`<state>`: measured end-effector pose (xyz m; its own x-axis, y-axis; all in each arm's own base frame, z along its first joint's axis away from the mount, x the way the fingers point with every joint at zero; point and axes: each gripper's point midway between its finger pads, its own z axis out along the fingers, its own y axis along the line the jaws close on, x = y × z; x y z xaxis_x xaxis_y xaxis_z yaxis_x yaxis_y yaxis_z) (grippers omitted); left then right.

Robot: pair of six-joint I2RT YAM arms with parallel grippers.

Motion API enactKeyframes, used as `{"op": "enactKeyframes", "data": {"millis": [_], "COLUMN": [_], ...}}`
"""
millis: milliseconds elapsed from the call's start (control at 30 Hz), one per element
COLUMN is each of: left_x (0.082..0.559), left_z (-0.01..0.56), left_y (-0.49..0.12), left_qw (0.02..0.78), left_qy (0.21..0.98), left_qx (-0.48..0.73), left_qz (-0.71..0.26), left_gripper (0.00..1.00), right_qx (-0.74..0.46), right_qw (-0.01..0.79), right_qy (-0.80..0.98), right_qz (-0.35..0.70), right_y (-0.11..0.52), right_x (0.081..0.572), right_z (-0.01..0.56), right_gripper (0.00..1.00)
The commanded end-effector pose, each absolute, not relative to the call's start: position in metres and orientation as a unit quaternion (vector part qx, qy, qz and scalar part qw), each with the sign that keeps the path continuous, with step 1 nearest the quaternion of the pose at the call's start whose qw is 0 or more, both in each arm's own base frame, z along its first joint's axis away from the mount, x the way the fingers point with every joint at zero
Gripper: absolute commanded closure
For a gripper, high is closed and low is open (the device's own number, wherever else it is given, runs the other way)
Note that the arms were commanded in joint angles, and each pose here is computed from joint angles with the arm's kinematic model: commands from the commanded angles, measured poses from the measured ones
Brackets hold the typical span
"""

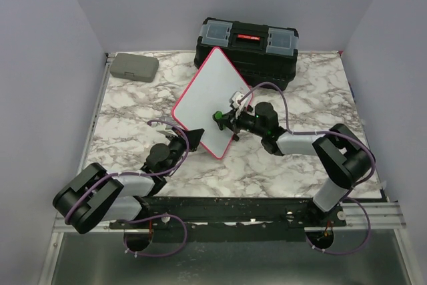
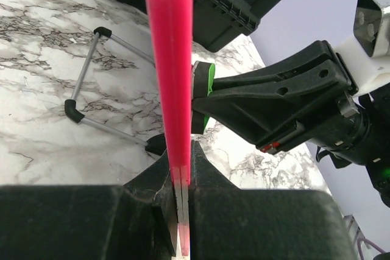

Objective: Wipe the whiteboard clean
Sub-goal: Erase the whiteboard at the whiteboard stand.

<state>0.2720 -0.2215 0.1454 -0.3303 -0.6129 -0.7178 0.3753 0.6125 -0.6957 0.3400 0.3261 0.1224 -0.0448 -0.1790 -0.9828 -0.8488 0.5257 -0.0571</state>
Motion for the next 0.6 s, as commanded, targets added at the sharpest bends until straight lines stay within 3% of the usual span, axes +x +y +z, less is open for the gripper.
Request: {"op": "enactKeyframes", "data": {"millis": [0, 200, 400, 567], "left_x": [0.256, 0.257, 0.258, 0.258], "left_z": [0.198, 0.198, 0.199, 0.198], "left_y": [-0.247, -0.247, -0.249, -0.249], "left_qw": [0.568, 0.569, 0.569, 0.567], "left_qy": [0.635, 0.634, 0.634, 0.634], "left_qx": [-0.056, -0.056, -0.055, -0.055], "left_qz": [-0.521, -0.52, -0.521, -0.522], "left_gripper": [1.0, 1.0, 1.0, 1.0], "right_qx": [-0.381, -0.417, -0.451, -0.412], "right_qw": [0.563, 0.495, 0.489, 0.532], "right_qy": [0.691, 0.705, 0.672, 0.663], "right_qz": [0.245, 0.289, 0.325, 0.327], "right_y": [0.3, 0.298, 0.326, 0.345], "right_x": [0.351, 0.307, 0.269, 0.293], "right_z": [0.091, 0.063, 0.077, 0.104], "right_gripper": [0.99, 0.99, 0.99, 0.99]}}
